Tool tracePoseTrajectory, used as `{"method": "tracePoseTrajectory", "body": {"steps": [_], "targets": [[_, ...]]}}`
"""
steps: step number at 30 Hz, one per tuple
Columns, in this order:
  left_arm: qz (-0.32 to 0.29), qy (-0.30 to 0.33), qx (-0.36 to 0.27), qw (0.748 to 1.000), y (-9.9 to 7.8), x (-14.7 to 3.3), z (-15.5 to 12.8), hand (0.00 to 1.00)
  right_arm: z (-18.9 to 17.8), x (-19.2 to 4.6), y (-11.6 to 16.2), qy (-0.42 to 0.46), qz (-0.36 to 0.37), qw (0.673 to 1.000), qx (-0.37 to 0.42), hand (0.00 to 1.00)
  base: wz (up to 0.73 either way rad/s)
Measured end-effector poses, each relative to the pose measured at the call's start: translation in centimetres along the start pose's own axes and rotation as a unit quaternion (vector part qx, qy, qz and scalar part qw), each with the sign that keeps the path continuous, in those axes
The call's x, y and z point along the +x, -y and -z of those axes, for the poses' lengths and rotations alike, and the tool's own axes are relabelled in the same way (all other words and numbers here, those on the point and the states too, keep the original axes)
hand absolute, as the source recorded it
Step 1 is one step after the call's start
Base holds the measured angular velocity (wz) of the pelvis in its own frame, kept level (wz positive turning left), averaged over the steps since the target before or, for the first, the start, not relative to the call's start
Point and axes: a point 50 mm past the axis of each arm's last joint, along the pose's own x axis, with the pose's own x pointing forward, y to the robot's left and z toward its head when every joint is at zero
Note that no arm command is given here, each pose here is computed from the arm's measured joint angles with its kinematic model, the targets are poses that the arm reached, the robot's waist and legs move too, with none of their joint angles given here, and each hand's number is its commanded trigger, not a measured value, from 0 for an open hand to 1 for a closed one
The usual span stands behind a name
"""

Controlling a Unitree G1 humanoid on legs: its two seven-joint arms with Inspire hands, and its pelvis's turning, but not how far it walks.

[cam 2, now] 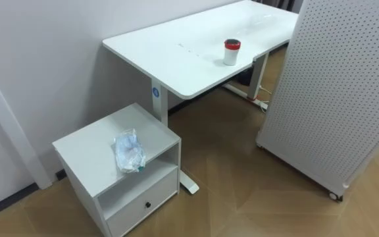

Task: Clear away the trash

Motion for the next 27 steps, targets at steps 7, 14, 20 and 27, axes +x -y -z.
{"method": "tracePoseTrajectory", "body": {"steps": [7,14,20,27], "targets": [[0.0,0.0,0.0,1.0,0.0,0.0,0.0,0.0,0.0,0.0,0.0,0.0,0.001,1.0,0.0,1.0,0.0],[0.0,0.001,0.0,1.0,0.0,0.0,-0.1,0.0,0.0,0.0,0.1,0.0,0.001,1.0,0.0,1.0,0.0],[0.0,-0.012,0.002,1.0,0.0,-0.1,0.5,0.0,0.2,-0.1,0.3,-0.002,0.004,1.0,0.011,1.0,0.0],[-0.001,-0.032,0.011,0.999,0.0,-0.1,1.2,0.0,0.3,-0.1,0.3,-0.003,0.0,1.0,0.015,1.0,0.03]]}}
